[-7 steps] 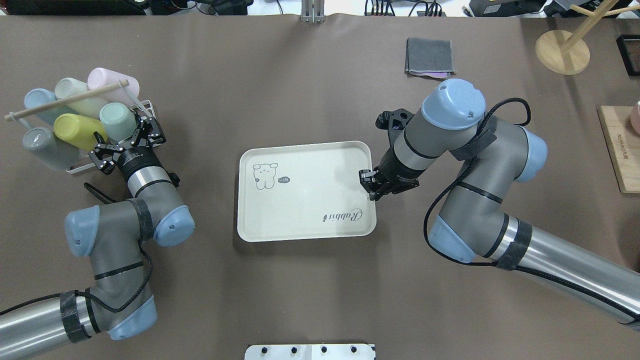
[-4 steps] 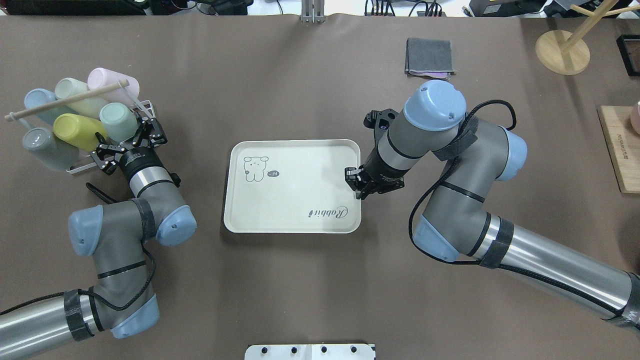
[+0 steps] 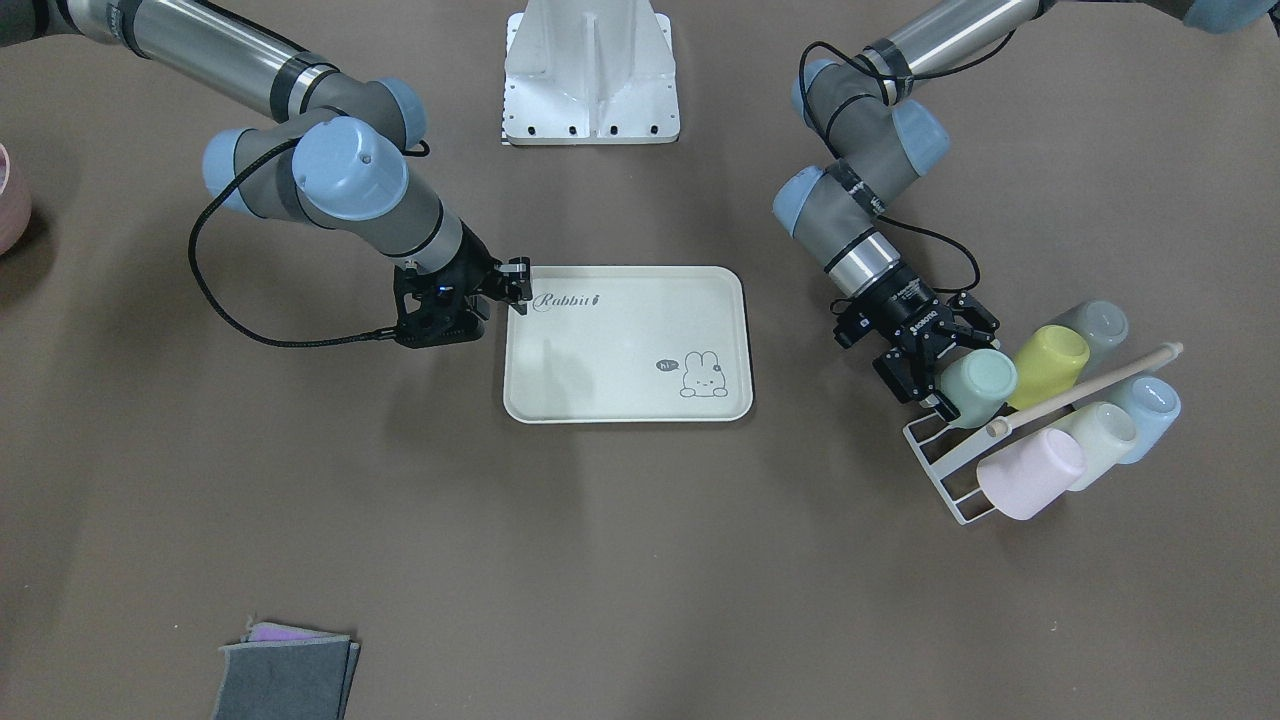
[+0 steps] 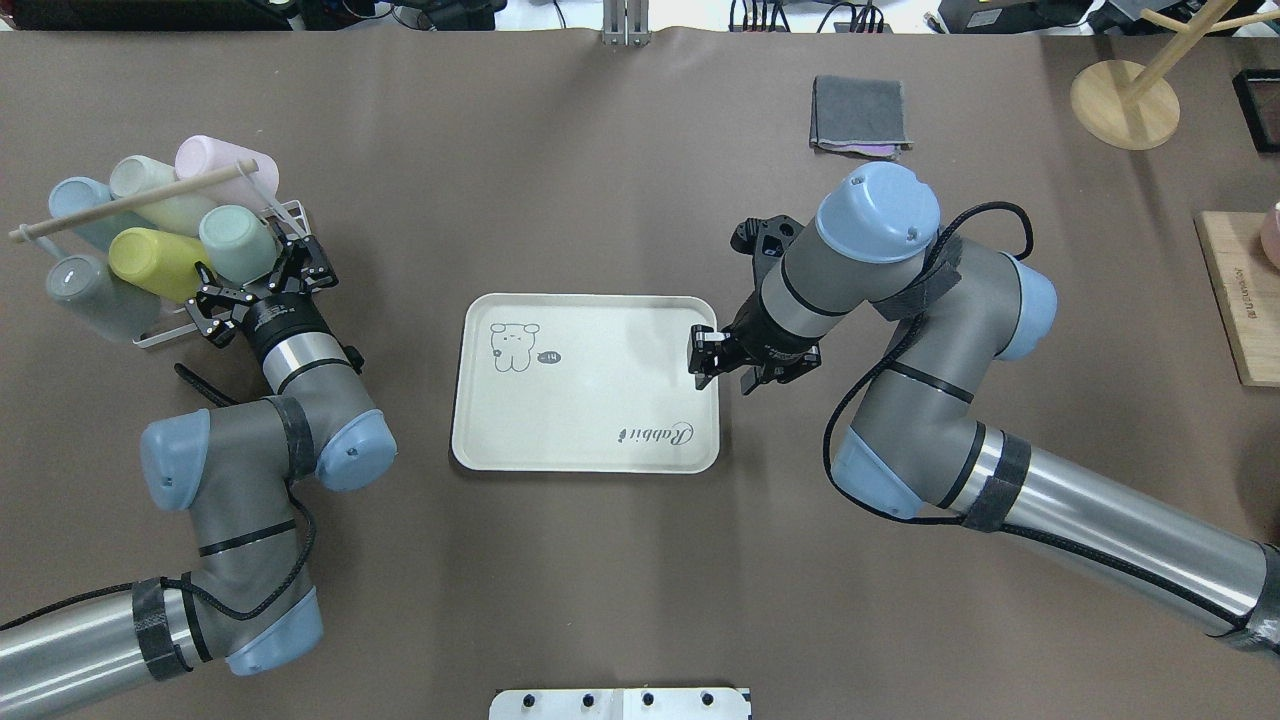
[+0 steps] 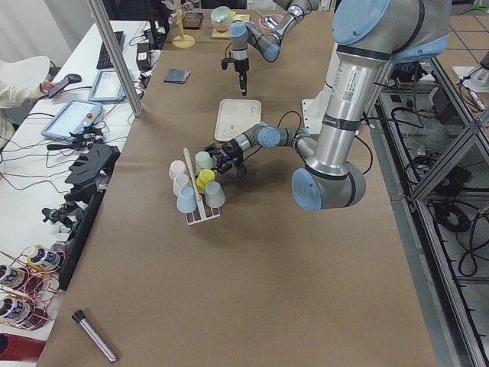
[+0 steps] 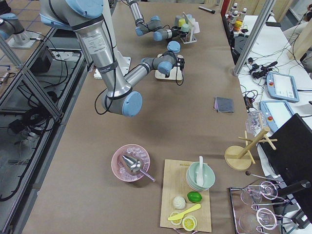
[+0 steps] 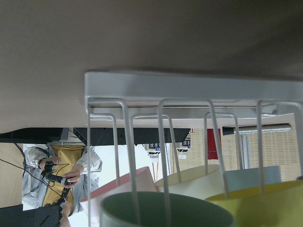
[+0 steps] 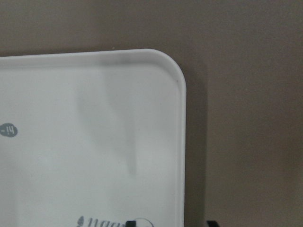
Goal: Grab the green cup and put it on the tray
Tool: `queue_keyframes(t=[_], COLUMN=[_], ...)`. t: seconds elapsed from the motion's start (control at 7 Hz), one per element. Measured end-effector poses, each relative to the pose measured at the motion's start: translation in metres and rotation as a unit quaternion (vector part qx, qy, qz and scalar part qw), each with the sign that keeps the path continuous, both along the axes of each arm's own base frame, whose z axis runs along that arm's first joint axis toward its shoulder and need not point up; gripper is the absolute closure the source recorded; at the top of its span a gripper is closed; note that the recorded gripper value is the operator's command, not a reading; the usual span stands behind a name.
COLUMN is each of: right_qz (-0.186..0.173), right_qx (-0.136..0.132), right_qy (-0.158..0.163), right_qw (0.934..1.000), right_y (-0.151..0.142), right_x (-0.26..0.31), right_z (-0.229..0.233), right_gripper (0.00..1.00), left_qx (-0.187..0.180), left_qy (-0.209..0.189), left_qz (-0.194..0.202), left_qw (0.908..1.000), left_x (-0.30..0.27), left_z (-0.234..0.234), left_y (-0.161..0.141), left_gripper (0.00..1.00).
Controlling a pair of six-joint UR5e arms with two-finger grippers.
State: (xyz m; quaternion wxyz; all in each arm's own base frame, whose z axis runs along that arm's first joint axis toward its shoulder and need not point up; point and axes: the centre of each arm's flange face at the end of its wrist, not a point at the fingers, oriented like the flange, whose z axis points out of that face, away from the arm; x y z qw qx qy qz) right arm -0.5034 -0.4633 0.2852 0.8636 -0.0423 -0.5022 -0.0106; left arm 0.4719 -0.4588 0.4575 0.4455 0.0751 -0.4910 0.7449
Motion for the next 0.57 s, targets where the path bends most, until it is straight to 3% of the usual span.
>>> queue_keyframes(t=[0.14,0.29,0.57], right_qz=[0.006,0.008,-0.003], right_qx=[0.003,0.022,0.098], right_qy=[0.000,0.003,0.016], right_qw=[1.0000,0.9997,0.9950], right_y=[-0.010,-0.023,-0.051], right_x=[0.015,0.041,0.123], right_z=[0.005,0.018,0.062], right_gripper=[0.04,0.04,0.02], left_qx=[0.000,0.001,0.009], left_qy=[-0.001,-0.002,-0.008], left_qz=[0.001,0.001,0.002], left_qw=[1.0000,1.0000,0.9999], left_x=[0.000,0.000,-0.005], left_z=[-0.001,-0.002,-0.008], left_y=[0.000,0.000,-0.002], left_gripper=[0.56,0.60,0.63])
